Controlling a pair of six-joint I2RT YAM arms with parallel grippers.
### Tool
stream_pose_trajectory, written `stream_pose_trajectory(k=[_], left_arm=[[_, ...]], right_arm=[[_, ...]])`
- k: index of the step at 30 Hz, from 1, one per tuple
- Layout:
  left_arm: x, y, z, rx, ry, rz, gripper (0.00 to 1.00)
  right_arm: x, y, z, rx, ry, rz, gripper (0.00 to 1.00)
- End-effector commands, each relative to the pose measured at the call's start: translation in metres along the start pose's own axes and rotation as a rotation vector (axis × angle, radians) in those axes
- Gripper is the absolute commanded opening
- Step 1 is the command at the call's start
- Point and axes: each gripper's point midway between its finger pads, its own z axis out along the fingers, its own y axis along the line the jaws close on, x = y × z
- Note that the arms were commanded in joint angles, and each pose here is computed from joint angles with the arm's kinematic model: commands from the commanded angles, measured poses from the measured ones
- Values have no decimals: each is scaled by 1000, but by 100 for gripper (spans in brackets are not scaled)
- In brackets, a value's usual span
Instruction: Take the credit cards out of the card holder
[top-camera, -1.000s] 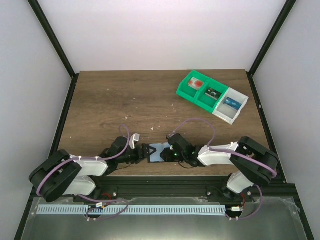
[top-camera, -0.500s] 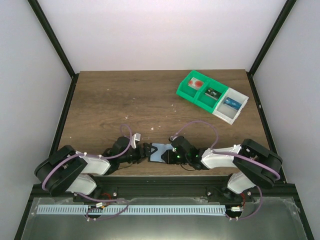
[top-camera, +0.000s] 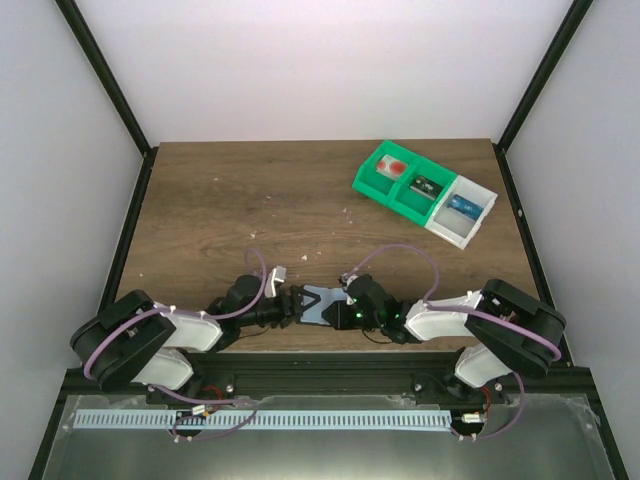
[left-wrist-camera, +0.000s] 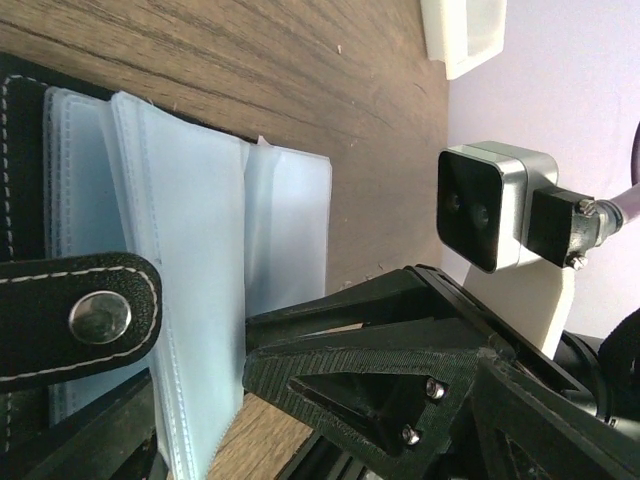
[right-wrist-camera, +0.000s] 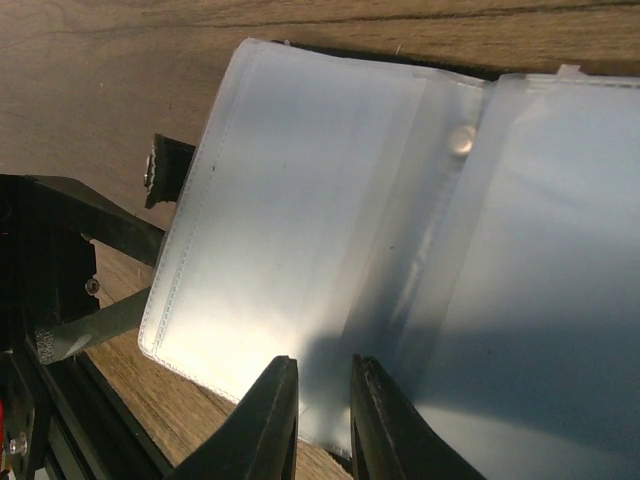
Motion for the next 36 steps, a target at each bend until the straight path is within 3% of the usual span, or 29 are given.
stream_pose_trajectory(k=[1,8,15,20,25,36], left_arm=[[-4,-21,3,59,1,18,78],[-7,-9,5,-16,-8,48,36],[-7,1,9,-65,1,76,23],[-9,2,13,-83,9,102,0],[-7,11,10,-134,16,127,0],[-15,0,-4,-172,-21,204,0]], right_arm=[[-1,7,-4,-36,-19,-20,17],[-10,13,-14,-58,-75,-29,17],[-10,9,-16,-39,-82,-35,17],[-17,5,-25,16,-112,-51,17],[-26,-6,-41,56,-172,-67,23],[-25,-22,-41,97,-165,-44,26]])
